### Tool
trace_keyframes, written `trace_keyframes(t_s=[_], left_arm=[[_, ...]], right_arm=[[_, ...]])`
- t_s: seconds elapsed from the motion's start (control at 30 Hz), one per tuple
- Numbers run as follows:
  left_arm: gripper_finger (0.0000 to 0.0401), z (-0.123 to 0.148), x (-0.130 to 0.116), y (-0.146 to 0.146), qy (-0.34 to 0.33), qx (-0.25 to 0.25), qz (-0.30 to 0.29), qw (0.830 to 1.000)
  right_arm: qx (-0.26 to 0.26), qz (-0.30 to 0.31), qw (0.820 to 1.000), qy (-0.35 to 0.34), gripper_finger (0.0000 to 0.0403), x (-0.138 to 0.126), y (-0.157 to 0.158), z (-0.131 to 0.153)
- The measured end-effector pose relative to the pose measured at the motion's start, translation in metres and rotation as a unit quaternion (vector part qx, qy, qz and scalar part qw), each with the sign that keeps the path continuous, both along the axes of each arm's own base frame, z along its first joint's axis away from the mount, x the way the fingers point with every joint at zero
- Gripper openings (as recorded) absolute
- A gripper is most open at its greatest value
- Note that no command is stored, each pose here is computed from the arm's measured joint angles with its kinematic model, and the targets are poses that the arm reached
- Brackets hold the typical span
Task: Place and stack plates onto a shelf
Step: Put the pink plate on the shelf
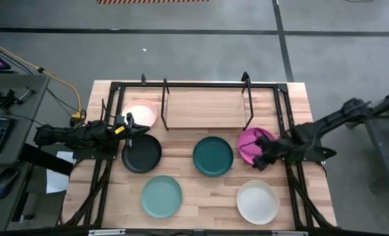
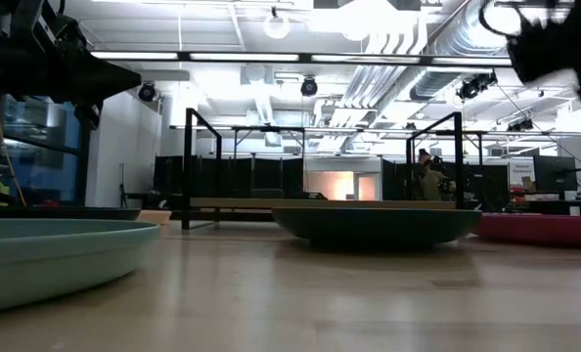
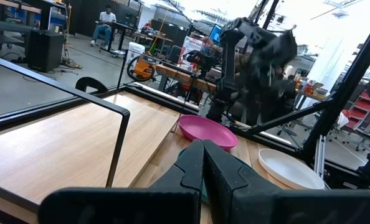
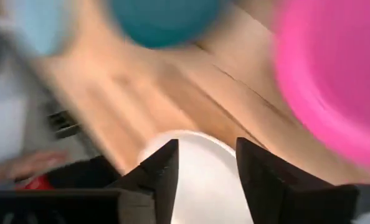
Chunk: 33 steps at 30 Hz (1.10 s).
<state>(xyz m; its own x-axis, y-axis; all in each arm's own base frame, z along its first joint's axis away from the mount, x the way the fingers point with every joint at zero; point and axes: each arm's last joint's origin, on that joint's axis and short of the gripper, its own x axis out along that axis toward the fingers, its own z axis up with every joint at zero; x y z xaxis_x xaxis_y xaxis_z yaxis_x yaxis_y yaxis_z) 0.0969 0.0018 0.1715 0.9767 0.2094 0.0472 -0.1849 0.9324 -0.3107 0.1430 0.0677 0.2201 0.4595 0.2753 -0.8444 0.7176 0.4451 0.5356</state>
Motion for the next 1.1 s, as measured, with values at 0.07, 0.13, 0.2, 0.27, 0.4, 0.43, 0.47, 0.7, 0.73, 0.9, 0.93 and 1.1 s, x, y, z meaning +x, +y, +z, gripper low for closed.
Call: trace_keyframes(t_s=[0.07,0.13,0.2,0.27,0.4,0.43,0.47,0.7,0.73,0.9,0.93,1.1], left_arm=[[0.0000,0.000,0.000,0.000,0.000,0.000,0.000,1.000],[0.0000,0.000,0.000,0.000,0.000,0.000,0.000,1.000],[0.0000,0.000,0.000,0.000,0.000,0.000,0.000,1.000],[0.0000,0.000,0.000,0.000,0.000,0.000,0.000,1.000],[0.0000,0.000,0.000,0.000,0.000,0.000,0.000,1.000],[0.0000,0.000,0.000,0.000,0.000,0.000,0.000,1.000],[0.0000,0.000,0.000,0.000,0.000,0.000,0.000,1.000],[0.0000,0.000,0.000,0.000,0.000,0.000,0.000,1.000],[0.0000,0.000,0.000,0.000,0.000,0.000,0.000,1.000],[0.0000,0.000,0.000,0.000,0.000,0.000,0.000,1.000],[0.0000,0.000,0.000,0.000,0.000,0.000,0.000,1.000],[0.0000,0.000,0.000,0.000,0.000,0.000,0.000,1.000]], right_arm=[[0.007,-0.054,0.997,0.059,0.0152,-0.003,0.005,-0.012],[-0.002,-0.113,0.989,0.101,0.0153,-0.007,0.009,-0.019],[-0.020,-0.175,0.976,0.127,0.0153,-0.013,0.012,-0.025],[-0.031,-0.231,0.963,0.138,0.0151,-0.019,0.015,-0.027],[-0.032,-0.274,0.949,0.152,0.0149,-0.025,0.022,-0.030],[-0.030,-0.272,0.949,0.159,0.0149,-0.025,0.022,-0.031],[-0.028,-0.270,0.948,0.165,0.0149,-0.025,0.023,-0.032],[-0.063,-0.290,0.932,0.208,0.0149,-0.025,0.019,-0.039],[-0.068,-0.296,0.929,0.212,0.0149,-0.024,0.018,-0.040],[-0.079,-0.316,0.919,0.223,0.0149,-0.018,0.014,-0.045],[-0.080,-0.318,0.917,0.226,0.0149,-0.017,0.014,-0.046],[-0.087,-0.313,0.910,0.256,0.0149,-0.017,0.016,-0.050]])
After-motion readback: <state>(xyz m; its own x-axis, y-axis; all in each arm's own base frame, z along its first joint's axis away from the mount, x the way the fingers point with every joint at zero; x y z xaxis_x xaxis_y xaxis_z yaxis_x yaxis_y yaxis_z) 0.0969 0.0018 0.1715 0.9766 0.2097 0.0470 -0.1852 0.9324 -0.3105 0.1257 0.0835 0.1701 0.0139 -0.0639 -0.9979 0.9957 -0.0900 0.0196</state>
